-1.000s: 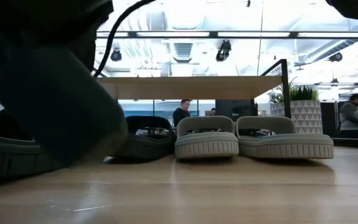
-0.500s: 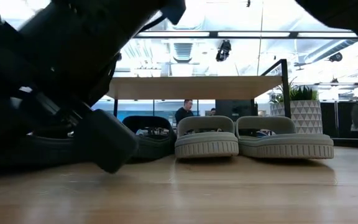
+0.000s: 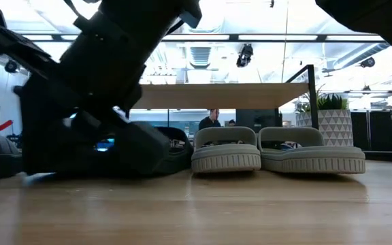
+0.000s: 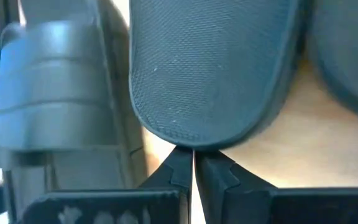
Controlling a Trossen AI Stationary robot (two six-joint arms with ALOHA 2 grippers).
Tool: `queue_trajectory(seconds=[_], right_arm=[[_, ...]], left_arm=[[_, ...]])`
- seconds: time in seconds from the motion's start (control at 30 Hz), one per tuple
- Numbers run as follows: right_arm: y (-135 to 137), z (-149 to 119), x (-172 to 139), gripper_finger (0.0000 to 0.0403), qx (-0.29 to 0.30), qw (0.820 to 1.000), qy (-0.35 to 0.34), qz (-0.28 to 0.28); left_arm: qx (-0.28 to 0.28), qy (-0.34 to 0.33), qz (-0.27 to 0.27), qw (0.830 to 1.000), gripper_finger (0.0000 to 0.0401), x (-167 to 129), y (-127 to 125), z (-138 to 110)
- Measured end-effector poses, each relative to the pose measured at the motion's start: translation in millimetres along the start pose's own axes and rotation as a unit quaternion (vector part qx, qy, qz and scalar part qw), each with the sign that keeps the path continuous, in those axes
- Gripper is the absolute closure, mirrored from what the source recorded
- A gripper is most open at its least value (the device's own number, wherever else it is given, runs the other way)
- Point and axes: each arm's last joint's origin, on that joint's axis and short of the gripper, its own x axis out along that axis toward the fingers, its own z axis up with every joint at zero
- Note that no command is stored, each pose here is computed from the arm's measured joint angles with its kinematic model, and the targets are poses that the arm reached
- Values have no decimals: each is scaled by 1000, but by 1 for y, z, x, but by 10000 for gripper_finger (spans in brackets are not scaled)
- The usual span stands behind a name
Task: Pick and place slides into the shelf
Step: Put the black slide under the shelf, then adjust the grey slides under the shelf
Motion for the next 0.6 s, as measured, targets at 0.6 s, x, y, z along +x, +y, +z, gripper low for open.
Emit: queue_trajectory(seconds=[0.6], right_arm=[[11, -21, -30, 386, -44, 998, 20, 32]], left_arm=[[-2, -3, -1, 1000, 359, 7, -4, 0]])
